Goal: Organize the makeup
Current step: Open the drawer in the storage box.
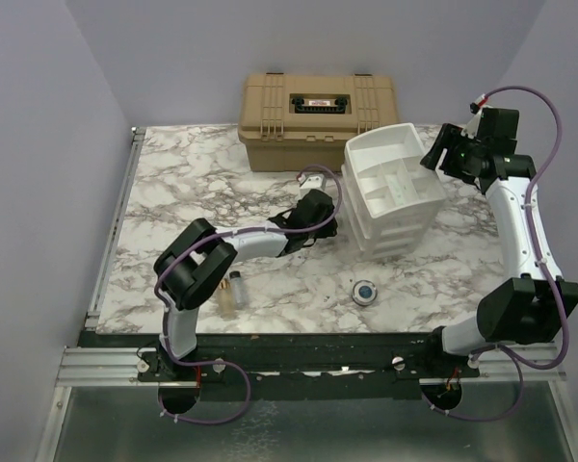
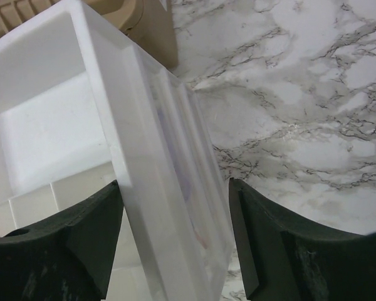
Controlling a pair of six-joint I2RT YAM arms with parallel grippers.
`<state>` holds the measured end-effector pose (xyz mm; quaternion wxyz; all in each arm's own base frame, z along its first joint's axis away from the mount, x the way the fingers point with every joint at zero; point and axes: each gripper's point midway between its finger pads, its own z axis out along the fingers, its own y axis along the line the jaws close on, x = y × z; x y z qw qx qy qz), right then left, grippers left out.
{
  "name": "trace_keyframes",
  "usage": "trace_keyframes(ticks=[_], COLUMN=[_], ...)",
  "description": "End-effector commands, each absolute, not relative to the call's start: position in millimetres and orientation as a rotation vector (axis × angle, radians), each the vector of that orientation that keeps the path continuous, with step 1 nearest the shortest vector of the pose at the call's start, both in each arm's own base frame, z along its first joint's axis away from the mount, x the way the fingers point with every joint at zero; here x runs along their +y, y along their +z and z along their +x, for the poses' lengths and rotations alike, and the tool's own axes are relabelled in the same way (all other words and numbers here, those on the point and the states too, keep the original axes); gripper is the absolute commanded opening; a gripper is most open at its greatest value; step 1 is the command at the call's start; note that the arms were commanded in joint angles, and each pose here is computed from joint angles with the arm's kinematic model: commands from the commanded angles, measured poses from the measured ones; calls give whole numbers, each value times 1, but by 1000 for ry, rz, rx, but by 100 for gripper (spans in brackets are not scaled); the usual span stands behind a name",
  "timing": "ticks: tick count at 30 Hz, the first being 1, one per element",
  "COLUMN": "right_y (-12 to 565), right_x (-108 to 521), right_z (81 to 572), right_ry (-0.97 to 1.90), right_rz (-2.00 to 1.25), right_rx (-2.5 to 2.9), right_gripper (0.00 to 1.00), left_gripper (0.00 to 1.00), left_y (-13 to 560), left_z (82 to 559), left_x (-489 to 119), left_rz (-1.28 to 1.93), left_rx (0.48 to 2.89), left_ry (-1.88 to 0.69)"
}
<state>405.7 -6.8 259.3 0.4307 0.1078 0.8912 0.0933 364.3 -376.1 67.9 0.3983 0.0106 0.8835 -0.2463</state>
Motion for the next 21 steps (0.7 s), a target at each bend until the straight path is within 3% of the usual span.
trace_keyframes(ticks=[1, 13, 21], right_y=[243, 257, 295], right_x=[-33, -23, 2], right_z=[395, 398, 399], right_ry=[61, 130, 285], right_rz=[300, 270, 177], right_rx=[2279, 2256, 2183], right_gripper=[68, 67, 68], left_gripper=[44, 42, 42], left_y=[51, 63, 76], left_z=[344, 331, 337], left_x=[-339, -309, -322], left_rz=[69, 13, 165], left_rx=[2311, 2289, 2270], left_ry=[-461, -440, -477])
